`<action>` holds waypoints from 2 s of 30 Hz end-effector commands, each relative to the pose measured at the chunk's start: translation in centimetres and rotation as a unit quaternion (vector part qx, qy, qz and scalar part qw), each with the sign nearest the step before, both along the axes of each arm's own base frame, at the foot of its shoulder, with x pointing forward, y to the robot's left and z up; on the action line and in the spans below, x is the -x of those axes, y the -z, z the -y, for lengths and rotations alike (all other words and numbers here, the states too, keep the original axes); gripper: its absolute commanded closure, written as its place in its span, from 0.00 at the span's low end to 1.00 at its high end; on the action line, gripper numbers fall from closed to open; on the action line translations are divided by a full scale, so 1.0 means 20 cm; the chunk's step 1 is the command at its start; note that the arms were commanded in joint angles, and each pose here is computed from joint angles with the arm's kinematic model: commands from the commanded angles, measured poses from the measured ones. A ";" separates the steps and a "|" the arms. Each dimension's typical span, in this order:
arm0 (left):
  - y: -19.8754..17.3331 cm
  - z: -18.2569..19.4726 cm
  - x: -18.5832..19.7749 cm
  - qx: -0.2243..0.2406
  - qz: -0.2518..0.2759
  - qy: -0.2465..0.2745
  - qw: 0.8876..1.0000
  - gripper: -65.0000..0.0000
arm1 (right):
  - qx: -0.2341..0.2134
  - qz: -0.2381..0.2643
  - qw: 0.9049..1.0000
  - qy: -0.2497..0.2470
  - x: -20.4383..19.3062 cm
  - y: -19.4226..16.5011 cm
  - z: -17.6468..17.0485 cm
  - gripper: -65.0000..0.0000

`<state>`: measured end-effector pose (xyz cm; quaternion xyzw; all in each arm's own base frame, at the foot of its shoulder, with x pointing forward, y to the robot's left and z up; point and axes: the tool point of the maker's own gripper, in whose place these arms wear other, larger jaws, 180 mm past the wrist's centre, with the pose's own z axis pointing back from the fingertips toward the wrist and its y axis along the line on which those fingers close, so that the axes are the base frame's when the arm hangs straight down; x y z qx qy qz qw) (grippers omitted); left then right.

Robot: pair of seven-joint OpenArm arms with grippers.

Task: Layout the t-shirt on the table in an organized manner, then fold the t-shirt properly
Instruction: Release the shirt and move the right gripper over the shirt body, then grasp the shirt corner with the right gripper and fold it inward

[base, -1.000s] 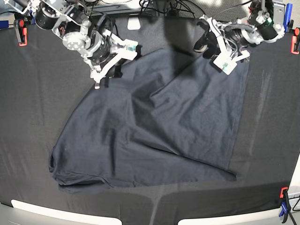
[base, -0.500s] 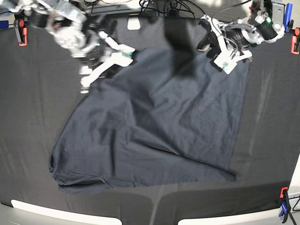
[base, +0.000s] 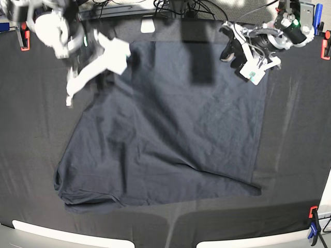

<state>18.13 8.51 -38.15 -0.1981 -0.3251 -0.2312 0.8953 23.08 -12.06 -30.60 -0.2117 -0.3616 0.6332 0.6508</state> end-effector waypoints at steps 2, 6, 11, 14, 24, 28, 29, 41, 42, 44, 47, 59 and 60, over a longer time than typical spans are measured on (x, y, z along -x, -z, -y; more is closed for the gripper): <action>-0.04 0.01 -0.02 0.009 0.016 0.001 1.000 0.72 | -0.018 0.012 1.000 0.005 -0.06 -0.04 -0.02 1.00; -0.04 0.01 -0.02 0.009 0.016 0.001 1.000 0.72 | 0.011 -0.001 1.000 0.022 -0.05 -0.01 0.04 1.00; -0.04 0.01 -0.02 0.009 0.017 0.001 1.000 0.72 | 0.061 -0.018 0.996 0.063 -0.03 0.01 0.19 0.81; -0.04 0.01 -0.02 0.009 0.017 0.001 1.000 0.72 | 0.059 -0.064 0.994 0.062 0.04 0.07 0.23 0.57; -0.04 0.01 -0.02 0.009 0.017 0.001 1.000 0.72 | 0.058 -0.137 0.989 0.008 0.13 0.29 0.26 0.55; -0.04 0.01 -0.02 0.009 0.017 0.000 1.000 0.72 | 0.048 -0.118 0.992 0.008 0.08 0.35 0.25 0.55; -0.04 0.01 -0.02 0.009 0.017 0.001 1.000 0.72 | 0.043 -0.109 0.993 0.010 0.07 0.35 0.23 0.55; -0.04 0.01 -0.02 0.009 0.017 0.001 1.000 0.72 | 0.004 -0.108 0.994 -0.004 0.05 0.37 0.13 0.70; -0.04 0.01 -0.02 0.009 0.017 0.001 1.000 0.72 | -0.002 -0.107 0.994 -0.002 0.05 0.37 0.11 0.70; -0.04 0.01 -0.02 0.009 0.017 0.001 1.000 0.72 | -0.015 -0.103 0.995 0.003 0.02 0.37 0.07 0.70; -0.04 0.01 -0.02 0.009 0.016 0.001 1.000 0.72 | -0.026 -0.100 0.995 0.012 -0.02 0.39 0.04 0.84; -0.05 0.01 -0.03 0.013 0.023 -0.001 1.000 0.72 | -0.144 -0.028 0.989 0.028 -0.43 0.12 -0.22 1.00; -0.05 0.01 -0.04 0.013 0.024 -0.001 1.000 0.72 | -0.152 -0.021 0.988 0.031 -0.48 0.10 -0.25 1.00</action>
